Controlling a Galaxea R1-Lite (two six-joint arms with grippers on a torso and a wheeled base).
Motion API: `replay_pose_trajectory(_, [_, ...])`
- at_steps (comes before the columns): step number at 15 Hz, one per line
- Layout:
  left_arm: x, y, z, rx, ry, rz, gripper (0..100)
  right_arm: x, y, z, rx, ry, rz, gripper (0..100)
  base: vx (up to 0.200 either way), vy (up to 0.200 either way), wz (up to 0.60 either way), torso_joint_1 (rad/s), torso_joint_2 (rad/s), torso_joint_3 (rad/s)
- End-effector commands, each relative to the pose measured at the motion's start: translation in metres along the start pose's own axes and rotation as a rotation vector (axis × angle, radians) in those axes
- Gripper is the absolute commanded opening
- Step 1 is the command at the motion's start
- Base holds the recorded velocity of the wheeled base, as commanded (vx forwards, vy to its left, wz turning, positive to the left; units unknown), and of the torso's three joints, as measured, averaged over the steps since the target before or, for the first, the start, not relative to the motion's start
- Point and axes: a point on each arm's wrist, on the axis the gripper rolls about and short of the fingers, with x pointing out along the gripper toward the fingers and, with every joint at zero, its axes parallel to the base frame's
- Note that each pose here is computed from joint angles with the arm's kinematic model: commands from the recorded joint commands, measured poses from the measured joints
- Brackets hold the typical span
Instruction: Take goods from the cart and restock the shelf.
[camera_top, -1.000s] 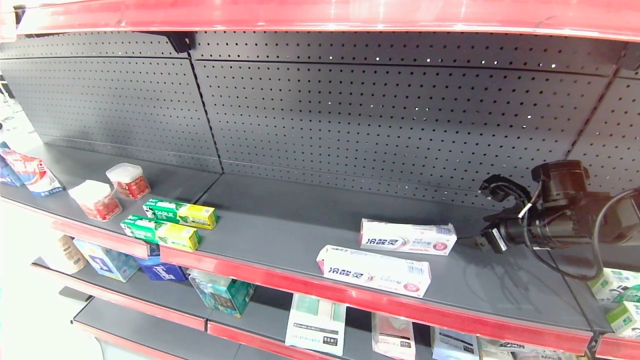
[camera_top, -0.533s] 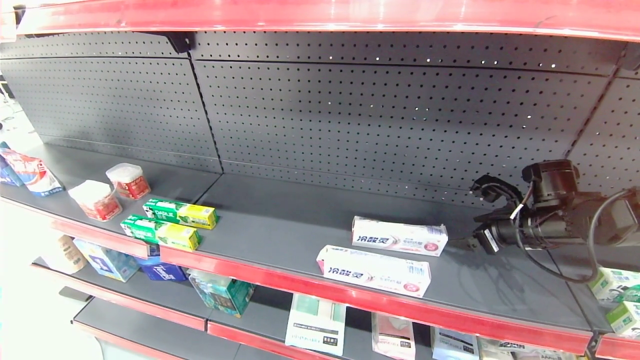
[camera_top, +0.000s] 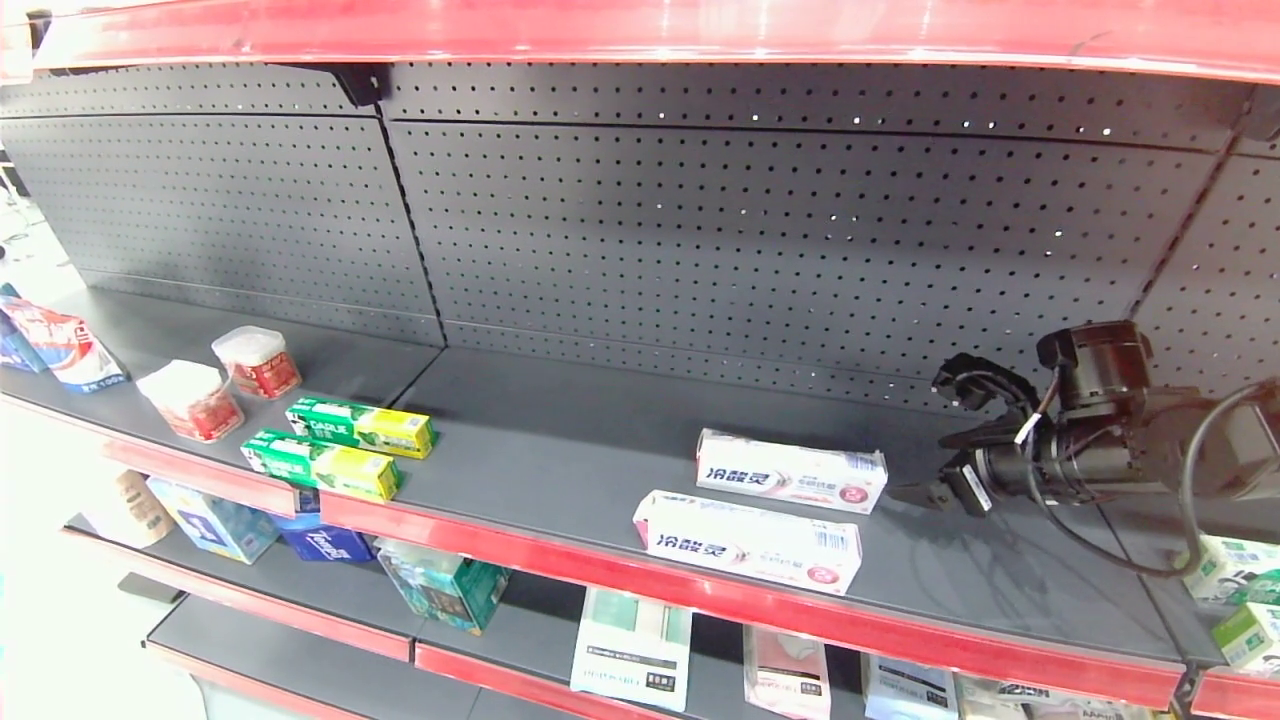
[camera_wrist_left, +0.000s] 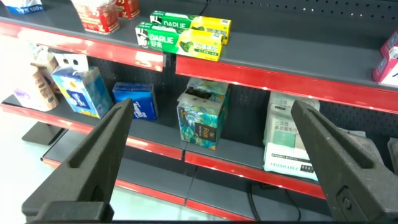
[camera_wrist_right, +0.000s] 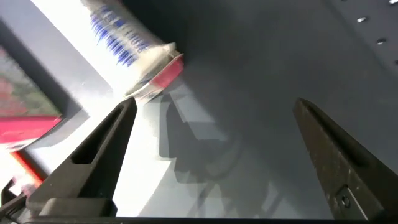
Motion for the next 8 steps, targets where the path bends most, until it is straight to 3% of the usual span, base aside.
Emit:
replay_pose_trajectory(1, [0.0001, 0.0000, 0.0000, 0.000, 0.002, 0.000, 100, -0.0028, 0.0053, 0.0020, -0.011, -0.006, 0.008, 100, 0.000, 0.000, 0.00, 0.000, 0.00, 0.000])
replay_pose_trajectory(8, [0.0001, 0.0000, 0.0000, 0.000, 0.002, 0.000, 100, -0.0101, 0.0055, -0.0030, -0.011, 0.000, 0.000, 100, 0.000, 0.000, 0.00, 0.000, 0.00, 0.000])
